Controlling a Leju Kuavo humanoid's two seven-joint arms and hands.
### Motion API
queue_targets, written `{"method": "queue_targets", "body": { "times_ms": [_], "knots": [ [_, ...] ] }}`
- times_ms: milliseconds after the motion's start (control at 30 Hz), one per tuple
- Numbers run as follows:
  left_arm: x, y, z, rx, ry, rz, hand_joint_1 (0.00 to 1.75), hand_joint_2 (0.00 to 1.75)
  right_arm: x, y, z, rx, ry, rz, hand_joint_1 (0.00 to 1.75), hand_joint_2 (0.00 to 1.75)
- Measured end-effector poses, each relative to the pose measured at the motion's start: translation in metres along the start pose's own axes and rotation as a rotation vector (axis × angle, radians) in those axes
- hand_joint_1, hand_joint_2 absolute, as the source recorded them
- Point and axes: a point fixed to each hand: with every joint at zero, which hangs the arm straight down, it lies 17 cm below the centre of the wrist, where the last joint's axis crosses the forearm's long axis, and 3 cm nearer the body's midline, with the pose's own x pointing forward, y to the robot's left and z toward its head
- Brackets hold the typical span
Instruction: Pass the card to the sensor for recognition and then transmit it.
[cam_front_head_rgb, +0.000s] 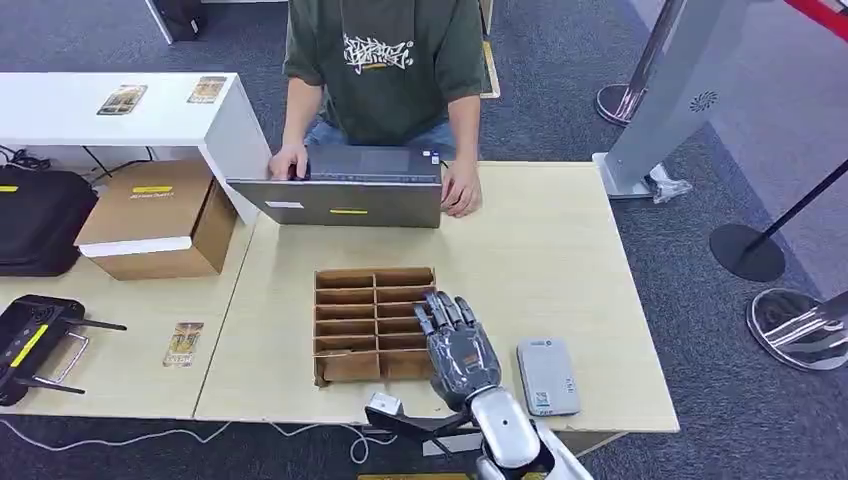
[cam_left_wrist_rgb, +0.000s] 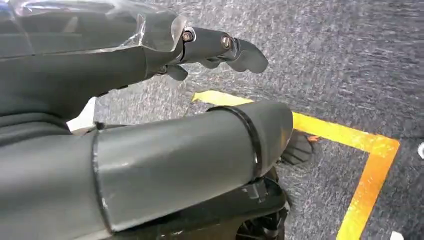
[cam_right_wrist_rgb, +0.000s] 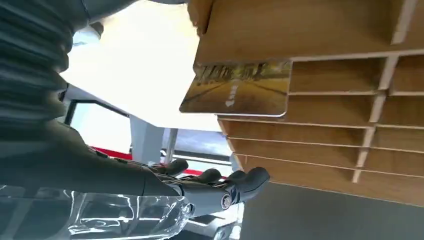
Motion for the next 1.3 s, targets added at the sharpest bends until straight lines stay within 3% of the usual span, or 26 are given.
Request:
{"method": "queue_targets", "body": {
  "times_ms": [1300],
  "knots": [
    [0.000, -0.009, 0.002, -0.017, 0.008, 0.010, 0.00, 0.00, -0.018, -0.008, -0.002, -0.007, 0.022, 0.025, 0.00, 1.75]
  ]
}}
